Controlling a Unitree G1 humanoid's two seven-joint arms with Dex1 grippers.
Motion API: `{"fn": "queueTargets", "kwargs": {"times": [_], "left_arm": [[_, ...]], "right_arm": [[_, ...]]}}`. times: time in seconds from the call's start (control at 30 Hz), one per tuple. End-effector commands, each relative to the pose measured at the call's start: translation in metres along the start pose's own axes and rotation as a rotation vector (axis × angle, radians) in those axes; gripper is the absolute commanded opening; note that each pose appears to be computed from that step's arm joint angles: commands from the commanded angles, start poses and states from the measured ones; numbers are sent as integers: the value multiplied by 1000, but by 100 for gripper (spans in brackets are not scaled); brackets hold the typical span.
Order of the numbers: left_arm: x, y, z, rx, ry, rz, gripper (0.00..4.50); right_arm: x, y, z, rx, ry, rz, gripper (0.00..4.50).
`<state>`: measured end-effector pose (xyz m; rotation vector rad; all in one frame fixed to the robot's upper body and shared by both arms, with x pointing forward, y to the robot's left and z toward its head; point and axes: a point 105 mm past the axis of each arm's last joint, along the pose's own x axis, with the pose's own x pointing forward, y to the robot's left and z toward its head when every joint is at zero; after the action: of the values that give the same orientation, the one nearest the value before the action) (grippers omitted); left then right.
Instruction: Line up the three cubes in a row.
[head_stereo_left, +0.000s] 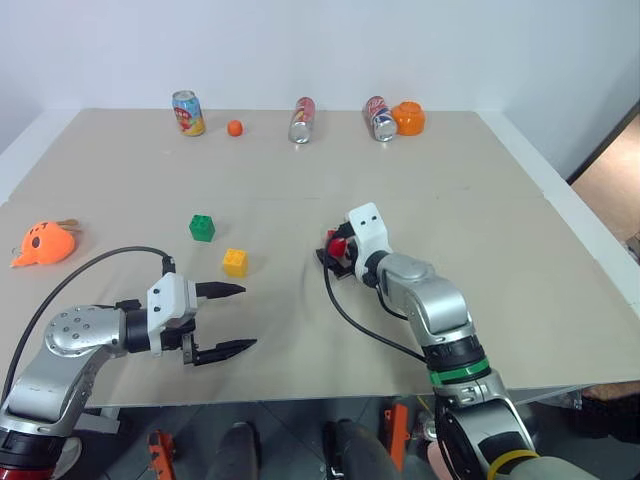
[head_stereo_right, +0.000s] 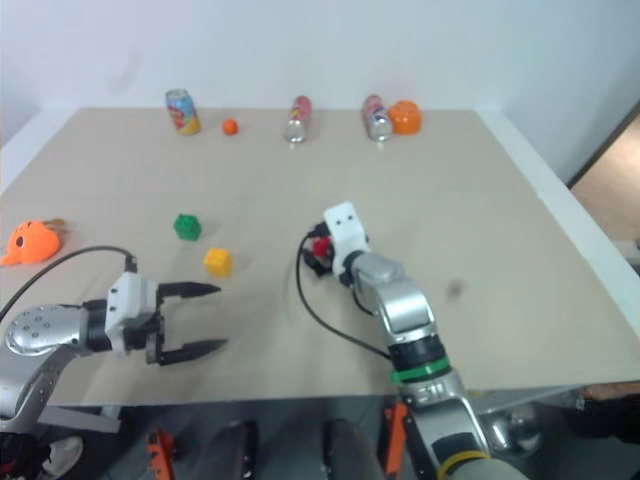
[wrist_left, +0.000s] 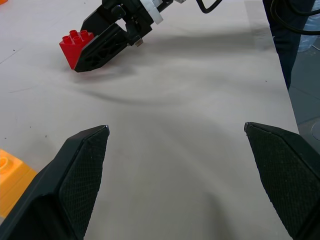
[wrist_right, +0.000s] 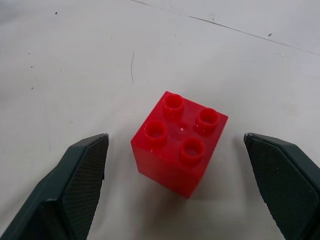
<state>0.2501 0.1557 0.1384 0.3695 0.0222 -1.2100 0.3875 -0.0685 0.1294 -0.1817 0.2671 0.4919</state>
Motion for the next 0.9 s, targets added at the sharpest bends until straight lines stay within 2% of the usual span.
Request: {"fn": "queueTargets", "kwargs": {"times": [0.03,0.17,0.2,0.27,0.47,0.5,0.77,0.9], "left_arm": [[1,-2,5,27,-8,-3,448],[0,-1,4,26,-3,4,448],[0,-2,3,25,-2,5,450],[-1,-3,3,24,0,7,450],[-4,-1,1,18,10,29,450],[-5,0,1,17,12,32,450],[-10,4,1,21,24,53,450],[-12,2,-2,4,18,51,450]], "right_arm": [[-2,-5,15,-1,-49,-11,450],[-2,-6,15,2,-49,-6,450],[-2,-6,15,9,-50,0,395],[-3,-5,15,12,-54,8,344],[-2,-6,15,3,-52,20,130],[-2,-7,15,1,-55,23,114],[-9,-5,25,-41,-126,125,114],[-22,0,33,-92,-188,272,114]]}}
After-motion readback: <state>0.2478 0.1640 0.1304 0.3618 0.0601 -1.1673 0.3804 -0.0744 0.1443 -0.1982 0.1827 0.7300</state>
